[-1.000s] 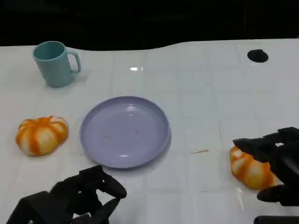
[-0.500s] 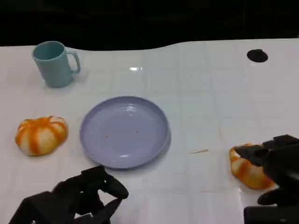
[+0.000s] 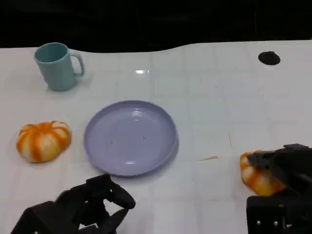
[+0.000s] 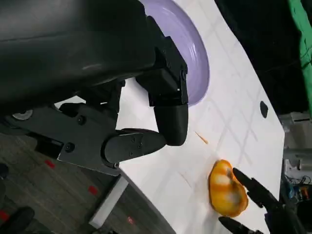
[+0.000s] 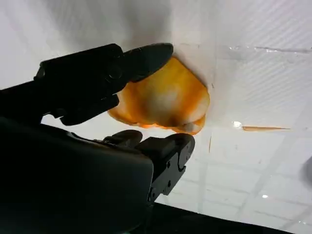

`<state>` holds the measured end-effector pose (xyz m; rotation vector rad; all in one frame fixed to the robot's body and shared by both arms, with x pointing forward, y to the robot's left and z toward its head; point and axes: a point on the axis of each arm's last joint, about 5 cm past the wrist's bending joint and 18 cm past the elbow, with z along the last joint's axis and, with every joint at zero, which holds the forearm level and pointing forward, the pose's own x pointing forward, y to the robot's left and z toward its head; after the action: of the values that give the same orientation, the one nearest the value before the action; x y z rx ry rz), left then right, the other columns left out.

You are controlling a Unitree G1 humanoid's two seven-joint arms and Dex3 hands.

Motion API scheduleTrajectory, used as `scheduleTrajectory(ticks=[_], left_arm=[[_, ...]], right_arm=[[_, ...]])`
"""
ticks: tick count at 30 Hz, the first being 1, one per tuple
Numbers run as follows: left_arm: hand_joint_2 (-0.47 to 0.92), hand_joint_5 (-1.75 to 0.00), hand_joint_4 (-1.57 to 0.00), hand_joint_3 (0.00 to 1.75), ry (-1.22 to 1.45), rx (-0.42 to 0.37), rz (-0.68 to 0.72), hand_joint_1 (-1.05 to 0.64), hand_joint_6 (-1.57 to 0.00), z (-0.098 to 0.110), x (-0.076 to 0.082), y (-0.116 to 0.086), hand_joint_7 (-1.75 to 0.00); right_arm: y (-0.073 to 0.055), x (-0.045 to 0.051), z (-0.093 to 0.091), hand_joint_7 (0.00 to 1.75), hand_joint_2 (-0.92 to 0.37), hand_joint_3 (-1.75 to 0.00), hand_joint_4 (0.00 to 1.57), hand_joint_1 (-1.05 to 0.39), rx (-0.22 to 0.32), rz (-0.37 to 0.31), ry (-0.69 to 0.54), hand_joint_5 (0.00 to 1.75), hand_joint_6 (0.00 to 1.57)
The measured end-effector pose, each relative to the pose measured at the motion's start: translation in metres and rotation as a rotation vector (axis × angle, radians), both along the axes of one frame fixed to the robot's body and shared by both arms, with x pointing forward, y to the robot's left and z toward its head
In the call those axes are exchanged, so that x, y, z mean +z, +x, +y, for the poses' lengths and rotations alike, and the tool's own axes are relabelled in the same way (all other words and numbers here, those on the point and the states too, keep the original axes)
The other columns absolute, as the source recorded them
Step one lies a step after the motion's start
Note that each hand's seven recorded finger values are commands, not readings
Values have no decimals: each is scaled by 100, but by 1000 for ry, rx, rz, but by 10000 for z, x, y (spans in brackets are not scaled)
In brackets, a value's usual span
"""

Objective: Grasp the bread from the table and place it into the plate.

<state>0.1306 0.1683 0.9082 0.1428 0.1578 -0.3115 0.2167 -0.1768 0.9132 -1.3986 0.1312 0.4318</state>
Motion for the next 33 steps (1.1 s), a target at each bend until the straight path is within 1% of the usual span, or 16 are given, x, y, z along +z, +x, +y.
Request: scheduleTrajectory(ticks=[2,6,8,11,13,17,18,19,20,21,22,23,25,28,31,33], left_arm=[[87,-175,-65,53,-2,0,-4,-31,-65,-3,11,-10,-125],[87,-175,-63,52,-5,1,-1,-32,-65,-7,17,-25,-125],[87,-175,-64,52,-4,1,1,-33,-65,-7,21,-29,-125],[87,-175,-65,52,-5,0,1,-33,-65,-11,40,-31,-125],[87,-175,-66,52,-5,-2,-7,-32,-66,-17,59,-31,-125],[87,-175,-66,53,-5,-3,-4,-30,-65,-22,73,-33,-126],[87,-175,-66,53,-5,-3,-4,-29,-65,-23,78,-34,-126],[86,-175,-65,54,-7,-3,-4,-28,-65,-26,85,-34,-126],[86,-175,-65,54,-8,-2,-2,-28,-65,-28,91,-34,-126],[86,-175,-65,54,-8,-2,1,-28,-65,-29,95,-35,-127],[86,-175,-65,55,-9,-2,2,-27,-65,-31,99,-35,-127],[86,-175,-65,55,-10,-1,4,-27,-65,-32,102,-35,-127],[85,-175,-65,55,-12,0,7,-27,-65,-34,102,-34,-127],[85,-175,-65,56,-12,0,8,-27,-64,-36,101,-34,-128],[85,-175,-65,57,-12,-2,8,-27,-64,-40,101,-34,-128],[84,-175,-65,58,-13,-2,8,-27,-64,-41,101,-34,-128]], right_arm=[[56,-32,5,2,-92,-11,29,-49,-6,24,11,23,43],[155,-49,24,4,-92,-20,38,-48,-18,54,47,23,51],[202,-59,41,5,-92,-22,45,-47,-26,72,74,21,58],[263,-76,57,8,-92,-21,63,-44,-43,86,118,21,74],[291,-88,59,12,-92,-17,79,-40,-56,81,143,26,89],[312,-132,64,17,-92,-11,96,-31,-101,31,208,31,106],[311,-151,73,18,-92,-10,101,-27,-115,5,229,39,112],[309,-177,82,19,-89,-12,97,-18,-127,-29,245,81,120],[304,-207,89,20,-84,-21,92,-14,-136,-66,258,105,124],[300,-236,95,29,-70,-53,89,-10,-140,-103,273,137,127],[294,-269,99,67,-52,-93,91,-10,-137,-141,289,159,116],[288,-301,100,96,-46,-107,93,-11,-128,-181,303,167,104],[277,-353,95,124,-41,-118,94,-12,-118,-233,322,173,92],[268,-391,91,150,-40,-114,90,-13,-108,-273,339,174,81],[265,-390,106,160,-38,-114,88,-13,-87,-329,363,175,76],[270,-381,115,165,-37,-115,89,-14,-78,-349,372,175,74]])
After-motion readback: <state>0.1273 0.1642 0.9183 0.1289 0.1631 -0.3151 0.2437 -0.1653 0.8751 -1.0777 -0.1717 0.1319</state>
